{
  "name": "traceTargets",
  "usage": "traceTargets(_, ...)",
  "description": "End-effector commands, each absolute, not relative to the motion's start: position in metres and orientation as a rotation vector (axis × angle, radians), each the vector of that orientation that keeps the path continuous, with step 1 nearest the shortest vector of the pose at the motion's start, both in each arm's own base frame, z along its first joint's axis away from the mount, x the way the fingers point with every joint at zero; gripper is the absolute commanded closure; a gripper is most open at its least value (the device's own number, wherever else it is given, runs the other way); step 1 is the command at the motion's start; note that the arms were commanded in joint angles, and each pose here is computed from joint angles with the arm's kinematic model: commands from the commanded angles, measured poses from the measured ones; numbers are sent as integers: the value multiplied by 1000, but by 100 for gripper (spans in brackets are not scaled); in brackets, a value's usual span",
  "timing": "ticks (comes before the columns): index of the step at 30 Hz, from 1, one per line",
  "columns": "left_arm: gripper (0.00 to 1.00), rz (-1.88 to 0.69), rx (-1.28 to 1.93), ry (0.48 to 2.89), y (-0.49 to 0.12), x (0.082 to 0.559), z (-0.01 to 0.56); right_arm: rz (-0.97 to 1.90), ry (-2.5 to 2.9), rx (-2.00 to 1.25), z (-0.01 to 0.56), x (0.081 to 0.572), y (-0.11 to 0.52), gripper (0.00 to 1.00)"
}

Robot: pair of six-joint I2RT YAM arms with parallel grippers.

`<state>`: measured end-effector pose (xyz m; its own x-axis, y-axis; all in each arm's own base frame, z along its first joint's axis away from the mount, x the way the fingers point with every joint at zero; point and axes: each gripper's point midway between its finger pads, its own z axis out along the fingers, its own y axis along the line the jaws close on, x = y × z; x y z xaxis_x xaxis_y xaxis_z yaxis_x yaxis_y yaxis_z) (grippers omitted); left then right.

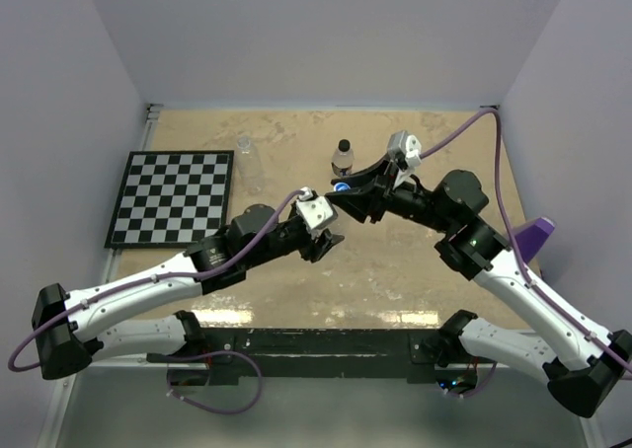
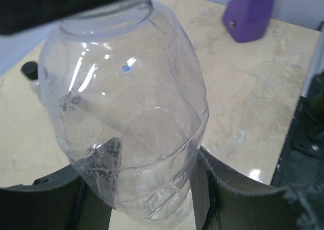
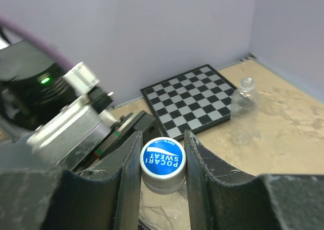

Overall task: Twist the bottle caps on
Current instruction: Screw the bottle cap onto the plastic bottle, then place the plastic bottle at the center of the board.

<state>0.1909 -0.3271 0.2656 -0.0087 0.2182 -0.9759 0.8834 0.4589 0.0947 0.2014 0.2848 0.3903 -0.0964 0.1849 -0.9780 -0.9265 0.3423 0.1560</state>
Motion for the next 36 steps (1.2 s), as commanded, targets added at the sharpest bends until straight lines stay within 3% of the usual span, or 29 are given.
traceTargets(1, 100, -490, 662, 1523, -312, 228, 306, 874, 1502, -396, 369, 264, 259, 100)
traceTargets(7, 100, -403, 526, 1562, -324, 237, 307, 735, 1585, -281, 349, 280, 251, 100)
traceTargets(11, 100, -389, 540, 1572, -330, 238, 303, 808, 1546, -308, 356, 269, 258, 100)
traceTargets(16, 100, -439, 585, 1600, -321, 238, 290, 874, 1426, -306, 399, 248, 247, 46)
traceTargets(19, 100, -495, 602, 1601, -314, 240, 285, 902, 1405, -350, 410, 239, 250, 29)
traceTargets(21, 100, -517, 624, 1594, -311, 239, 285, 923, 1407, -386, 410, 236, 255, 24)
traceTargets(31, 100, -635, 718, 1546, -319, 228, 288, 1000, 1415, -510, 395, 232, 282, 21)
traceTargets(34, 100, -644, 743, 1539, -324, 227, 288, 1006, 1427, -532, 388, 235, 289, 26)
traceTargets(36, 100, -647, 756, 1533, -325, 226, 288, 997, 1432, -533, 384, 237, 290, 34)
